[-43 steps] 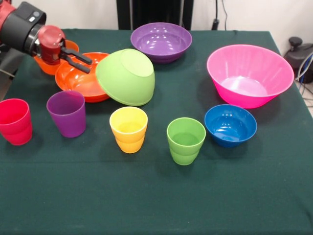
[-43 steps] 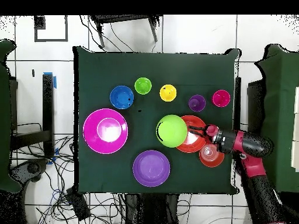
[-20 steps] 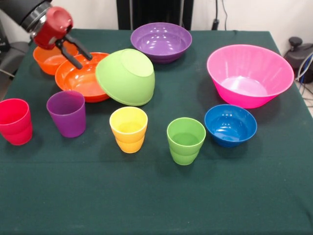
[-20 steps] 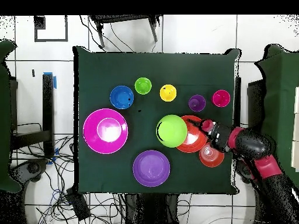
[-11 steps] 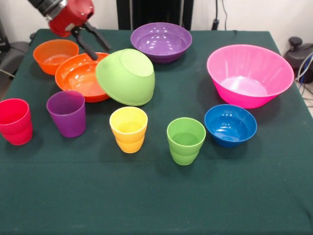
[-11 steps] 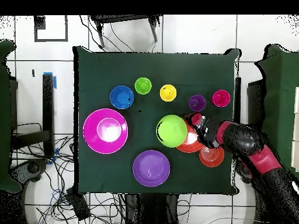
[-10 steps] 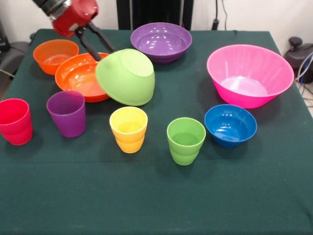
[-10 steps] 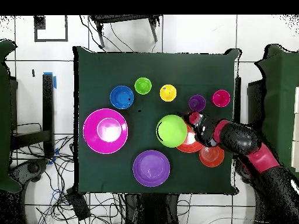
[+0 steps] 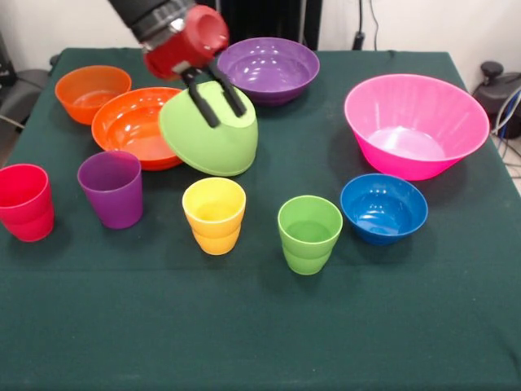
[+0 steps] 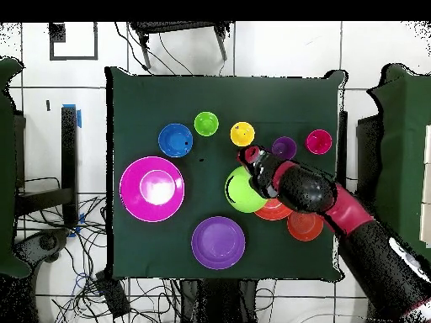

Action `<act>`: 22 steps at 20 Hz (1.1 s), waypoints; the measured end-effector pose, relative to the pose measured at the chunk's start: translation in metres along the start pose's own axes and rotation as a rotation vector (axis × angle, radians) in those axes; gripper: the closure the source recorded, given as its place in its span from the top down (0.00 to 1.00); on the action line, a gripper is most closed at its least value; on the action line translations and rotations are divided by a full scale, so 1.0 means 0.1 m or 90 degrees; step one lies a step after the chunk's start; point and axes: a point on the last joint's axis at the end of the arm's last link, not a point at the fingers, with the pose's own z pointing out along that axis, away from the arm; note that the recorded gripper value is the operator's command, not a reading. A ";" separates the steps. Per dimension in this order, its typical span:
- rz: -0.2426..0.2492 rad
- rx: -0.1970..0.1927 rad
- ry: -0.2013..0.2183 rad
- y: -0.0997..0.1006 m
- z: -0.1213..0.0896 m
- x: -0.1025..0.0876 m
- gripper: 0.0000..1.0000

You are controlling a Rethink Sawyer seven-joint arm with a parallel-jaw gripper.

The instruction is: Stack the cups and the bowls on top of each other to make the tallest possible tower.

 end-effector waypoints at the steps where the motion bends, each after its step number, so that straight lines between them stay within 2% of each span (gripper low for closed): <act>1: 0.000 0.001 -0.002 0.02 0.02 0.01 1.00; 4: 0.001 0.010 -0.015 0.23 0.19 0.11 1.00; 12: 0.015 0.027 -0.006 0.45 0.29 0.29 1.00; 16: 0.034 0.028 -0.015 0.47 0.36 0.37 1.00; 22: 0.107 0.034 -0.055 0.29 0.57 0.52 1.00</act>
